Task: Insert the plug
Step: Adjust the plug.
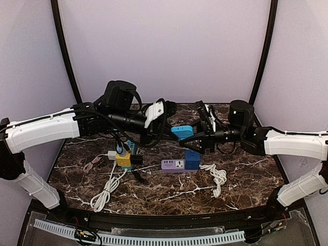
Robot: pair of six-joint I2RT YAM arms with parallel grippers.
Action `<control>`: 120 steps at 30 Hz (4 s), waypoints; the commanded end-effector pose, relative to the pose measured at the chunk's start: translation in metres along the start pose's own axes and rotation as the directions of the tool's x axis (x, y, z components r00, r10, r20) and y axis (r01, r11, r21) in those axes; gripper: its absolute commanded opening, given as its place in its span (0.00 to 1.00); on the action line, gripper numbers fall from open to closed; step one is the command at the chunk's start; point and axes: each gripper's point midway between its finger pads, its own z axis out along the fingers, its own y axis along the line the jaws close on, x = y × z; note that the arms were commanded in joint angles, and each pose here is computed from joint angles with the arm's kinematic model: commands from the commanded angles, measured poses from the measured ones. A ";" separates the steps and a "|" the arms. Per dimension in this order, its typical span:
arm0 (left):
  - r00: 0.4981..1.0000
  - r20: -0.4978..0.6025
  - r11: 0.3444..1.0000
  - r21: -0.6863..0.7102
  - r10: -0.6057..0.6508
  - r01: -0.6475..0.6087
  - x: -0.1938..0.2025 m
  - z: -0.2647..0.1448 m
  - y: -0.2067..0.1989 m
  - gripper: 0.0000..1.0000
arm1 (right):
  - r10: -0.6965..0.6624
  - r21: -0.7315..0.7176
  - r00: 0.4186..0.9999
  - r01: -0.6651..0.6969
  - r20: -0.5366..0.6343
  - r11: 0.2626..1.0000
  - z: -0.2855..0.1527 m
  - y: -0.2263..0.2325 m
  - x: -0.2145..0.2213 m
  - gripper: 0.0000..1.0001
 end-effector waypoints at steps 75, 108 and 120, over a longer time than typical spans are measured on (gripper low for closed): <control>0.998 -0.037 0.998 0.025 -0.055 0.056 0.017 -0.004 -0.015 0.16 | -0.129 -0.045 0.988 0.126 -0.086 0.991 -0.005 -0.001 0.012 0.00; 0.907 0.296 0.952 0.148 -0.300 0.266 0.073 0.086 0.018 0.42 | -0.265 0.042 0.963 0.266 -0.041 0.963 -0.071 -0.047 0.061 0.00; 0.888 0.311 0.940 0.160 -0.338 0.302 0.087 0.101 0.025 0.13 | -0.258 0.024 0.963 0.261 -0.078 0.965 -0.067 -0.057 0.066 0.00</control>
